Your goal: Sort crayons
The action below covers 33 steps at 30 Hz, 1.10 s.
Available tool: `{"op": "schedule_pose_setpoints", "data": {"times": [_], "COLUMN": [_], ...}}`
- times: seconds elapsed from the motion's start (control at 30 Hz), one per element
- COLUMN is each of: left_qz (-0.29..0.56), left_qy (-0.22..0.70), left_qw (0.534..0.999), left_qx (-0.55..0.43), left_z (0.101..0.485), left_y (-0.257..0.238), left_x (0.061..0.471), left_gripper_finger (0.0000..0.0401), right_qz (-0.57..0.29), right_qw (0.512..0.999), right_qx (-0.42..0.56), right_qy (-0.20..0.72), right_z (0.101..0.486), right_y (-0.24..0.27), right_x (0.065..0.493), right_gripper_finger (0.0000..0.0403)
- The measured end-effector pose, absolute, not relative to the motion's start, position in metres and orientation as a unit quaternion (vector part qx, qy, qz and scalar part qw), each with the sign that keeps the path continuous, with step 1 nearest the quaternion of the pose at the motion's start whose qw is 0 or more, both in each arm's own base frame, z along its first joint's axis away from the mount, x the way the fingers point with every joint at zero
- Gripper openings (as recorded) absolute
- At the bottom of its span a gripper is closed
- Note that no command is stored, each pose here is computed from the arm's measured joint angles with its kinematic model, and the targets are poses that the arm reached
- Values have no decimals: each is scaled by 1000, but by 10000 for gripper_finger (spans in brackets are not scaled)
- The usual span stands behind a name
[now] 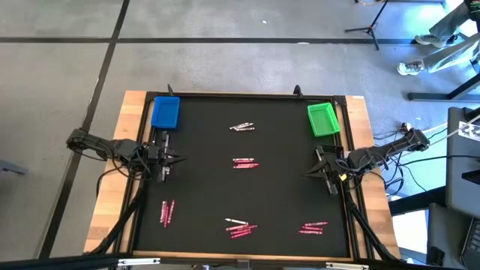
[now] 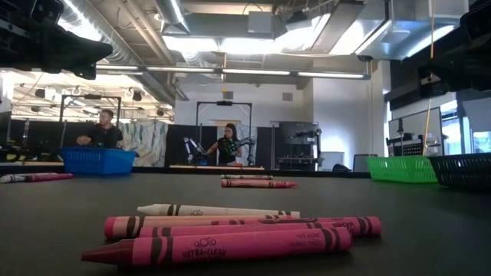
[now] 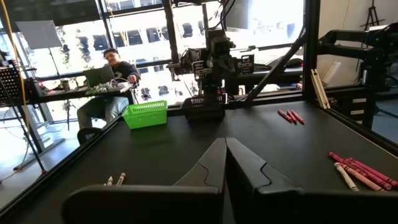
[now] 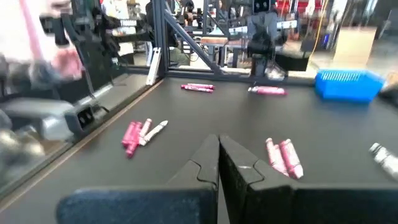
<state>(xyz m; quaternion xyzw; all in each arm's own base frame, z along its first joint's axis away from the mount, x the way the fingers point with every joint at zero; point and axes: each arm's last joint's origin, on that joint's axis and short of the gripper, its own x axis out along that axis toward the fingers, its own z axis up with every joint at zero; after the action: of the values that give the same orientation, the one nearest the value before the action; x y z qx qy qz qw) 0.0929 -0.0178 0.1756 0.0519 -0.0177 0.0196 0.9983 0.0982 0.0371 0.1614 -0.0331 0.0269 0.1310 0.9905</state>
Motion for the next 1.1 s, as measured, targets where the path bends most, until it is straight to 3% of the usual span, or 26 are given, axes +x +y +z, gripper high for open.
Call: {"op": "schedule_pose_setpoints", "data": {"times": [0.1,0.47,0.67,0.87,1.1], "left_qz": [20,21,26,44,92], "left_qy": [-18,-34,-83,-101,-104], "left_qw": [998,998,996,994,990], "left_qx": [52,47,19,4,0], "left_z": [176,179,189,192,193], "left_y": [-18,-18,-17,-16,-12], "left_x": [93,93,92,91,91], "left_gripper_finger": [2,2,2,2,2], "right_qz": [122,100,46,-64,-128], "right_qw": [989,991,998,996,990], "right_qx": [-82,-91,20,23,35], "right_qy": [4,16,-31,-53,-38], "right_z": [165,163,174,179,175], "right_y": [37,35,32,26,19], "right_x": [98,99,99,98,102], "right_gripper_finger": [10,10,10,10,10]}}
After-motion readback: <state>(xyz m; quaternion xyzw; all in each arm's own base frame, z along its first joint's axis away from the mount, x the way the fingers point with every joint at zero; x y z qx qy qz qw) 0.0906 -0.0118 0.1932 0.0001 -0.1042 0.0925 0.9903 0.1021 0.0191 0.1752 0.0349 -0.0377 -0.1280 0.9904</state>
